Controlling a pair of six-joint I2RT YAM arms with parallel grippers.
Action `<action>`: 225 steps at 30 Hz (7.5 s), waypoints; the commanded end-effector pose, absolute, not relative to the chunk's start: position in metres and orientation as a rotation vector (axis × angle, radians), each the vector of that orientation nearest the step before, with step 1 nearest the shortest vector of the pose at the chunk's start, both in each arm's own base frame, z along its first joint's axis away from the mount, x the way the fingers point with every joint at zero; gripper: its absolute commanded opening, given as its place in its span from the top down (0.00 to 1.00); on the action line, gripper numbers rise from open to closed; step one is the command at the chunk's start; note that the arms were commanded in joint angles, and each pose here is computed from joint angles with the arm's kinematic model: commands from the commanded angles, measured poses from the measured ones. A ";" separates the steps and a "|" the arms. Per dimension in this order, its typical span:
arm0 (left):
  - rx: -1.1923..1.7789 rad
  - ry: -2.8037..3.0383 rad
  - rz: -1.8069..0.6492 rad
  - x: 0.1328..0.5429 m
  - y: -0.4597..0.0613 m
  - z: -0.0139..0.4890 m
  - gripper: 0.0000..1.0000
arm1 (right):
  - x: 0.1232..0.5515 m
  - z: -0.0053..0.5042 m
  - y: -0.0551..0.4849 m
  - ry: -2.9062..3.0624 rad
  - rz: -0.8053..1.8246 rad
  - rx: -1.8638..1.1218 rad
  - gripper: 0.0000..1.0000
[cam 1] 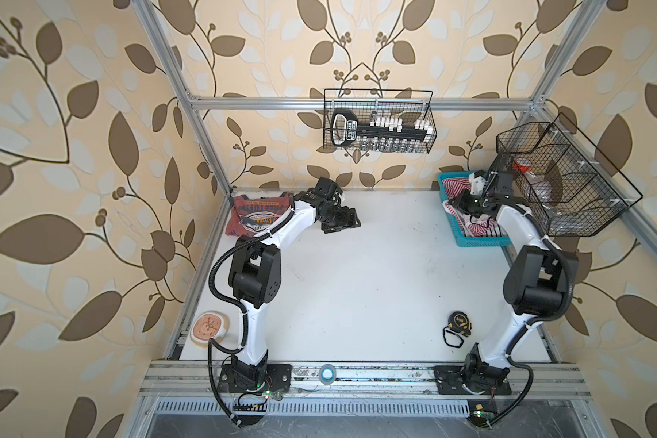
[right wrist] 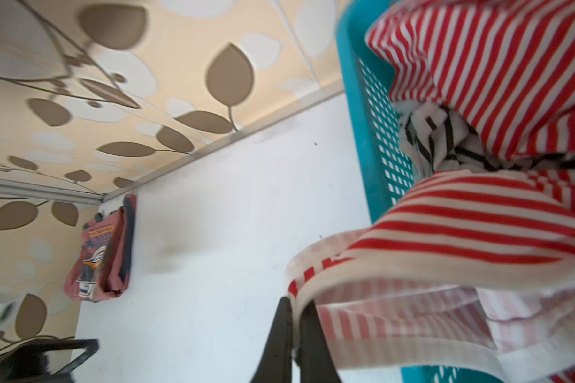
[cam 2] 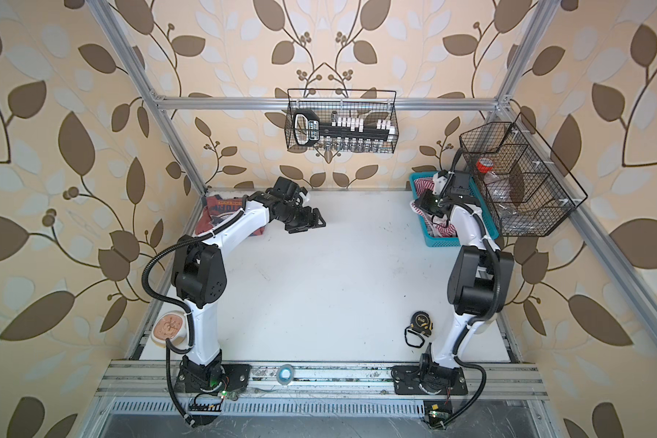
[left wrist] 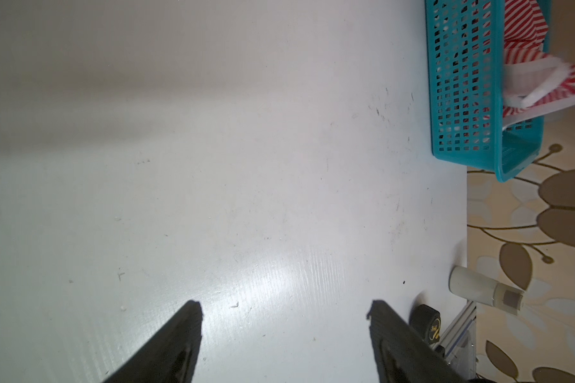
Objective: Fold and stack tank tops
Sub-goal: Pick up the tank top from the basket, then place the tank top at the center of the table, then turn over the tank top at the center of the table, then smooth out the tank top at the center of the table.
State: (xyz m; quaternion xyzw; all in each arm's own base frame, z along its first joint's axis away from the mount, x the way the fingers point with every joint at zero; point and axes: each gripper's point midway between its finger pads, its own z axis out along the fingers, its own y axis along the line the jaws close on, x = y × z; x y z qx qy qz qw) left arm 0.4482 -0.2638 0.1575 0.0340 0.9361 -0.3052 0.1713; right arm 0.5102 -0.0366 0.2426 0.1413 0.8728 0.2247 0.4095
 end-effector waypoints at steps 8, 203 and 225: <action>0.147 2.590 -0.894 0.437 -0.260 0.184 0.18 | 0.436 0.472 0.013 1.739 0.534 0.047 1.00; -0.328 2.996 -0.008 0.322 -0.123 0.067 0.25 | 0.308 0.023 0.166 2.910 0.546 0.013 0.48; -0.353 3.071 0.083 0.309 -0.114 0.042 0.53 | 0.301 0.011 0.164 2.945 0.547 0.026 0.89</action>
